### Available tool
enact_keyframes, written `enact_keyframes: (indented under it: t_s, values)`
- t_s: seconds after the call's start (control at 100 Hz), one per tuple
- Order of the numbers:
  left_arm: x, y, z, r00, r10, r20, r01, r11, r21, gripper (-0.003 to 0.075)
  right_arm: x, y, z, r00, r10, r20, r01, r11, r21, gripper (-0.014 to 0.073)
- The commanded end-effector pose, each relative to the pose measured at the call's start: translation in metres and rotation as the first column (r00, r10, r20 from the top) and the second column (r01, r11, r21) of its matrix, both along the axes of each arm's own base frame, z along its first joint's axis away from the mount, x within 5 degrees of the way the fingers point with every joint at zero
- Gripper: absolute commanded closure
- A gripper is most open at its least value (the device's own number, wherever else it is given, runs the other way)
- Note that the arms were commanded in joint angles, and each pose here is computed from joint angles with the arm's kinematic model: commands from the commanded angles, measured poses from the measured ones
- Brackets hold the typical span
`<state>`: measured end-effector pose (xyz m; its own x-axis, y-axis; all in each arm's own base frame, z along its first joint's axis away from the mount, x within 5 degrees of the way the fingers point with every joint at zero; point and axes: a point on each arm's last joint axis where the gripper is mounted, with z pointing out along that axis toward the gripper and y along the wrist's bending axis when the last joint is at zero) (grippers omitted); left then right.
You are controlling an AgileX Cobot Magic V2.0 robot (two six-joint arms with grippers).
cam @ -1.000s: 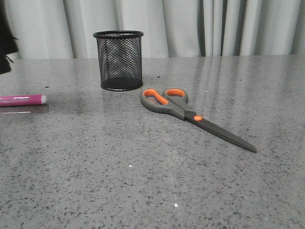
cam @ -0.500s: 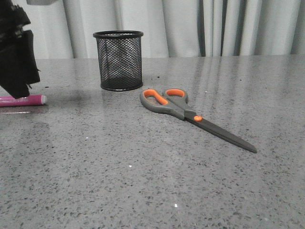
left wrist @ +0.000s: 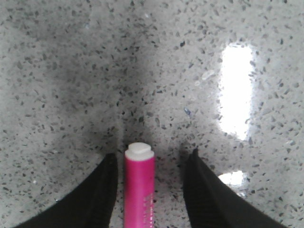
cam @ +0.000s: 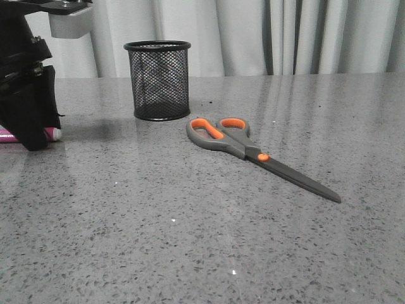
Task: Put pen and scissors into bin
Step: 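Lift the highlighter and drop it into the black mesh cup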
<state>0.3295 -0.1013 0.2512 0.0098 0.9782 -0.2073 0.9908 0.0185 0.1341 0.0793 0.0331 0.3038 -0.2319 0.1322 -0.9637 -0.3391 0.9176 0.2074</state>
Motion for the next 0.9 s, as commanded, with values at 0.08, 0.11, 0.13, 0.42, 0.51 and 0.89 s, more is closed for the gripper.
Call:
enact_keyframes:
  t_s: [0.08,0.11,0.13,0.42,0.51,0.89]
  values:
    - [0.003,-0.003,0.011,0.998,0.039,0.054,-0.037,0.998,-0.051,0.048,0.003,-0.002,0.017,0.996,-0.029,0.086,0.027,1.0,0.015,0.0298]
    - [0.003,-0.004,0.012,0.997,0.062,0.046,-0.059,0.996,-0.065,0.0526,0.003,-0.002,0.017,0.996,-0.029,0.086,0.027,1.0,0.015,0.0298]
    - [0.003,-0.004,0.012,0.996,0.073,0.045,-0.069,0.995,-0.076,0.0567,0.003,-0.002,0.017,0.996,-0.029,0.086,0.027,1.0,0.015,0.0298]
    - [0.012,-0.015,0.082,0.908,0.344,0.238,-0.232,0.887,-0.399,0.0739,0.003,-0.002,0.017,0.996,-0.029,0.086,0.027,1.0,0.015,0.0298]
    - [0.01,-0.02,0.123,0.834,0.49,0.253,-0.245,0.741,-0.625,0.0739,0.003,-0.002,0.017,0.996,-0.029,0.086,0.027,1.0,0.015,0.0298]
    - [0.007,-0.04,0.183,0.838,0.544,-0.032,-0.107,0.106,-0.989,0.0739,0.003,-0.002,0.017,0.996,-0.029,0.086,0.027,1.0,0.015,0.0298]
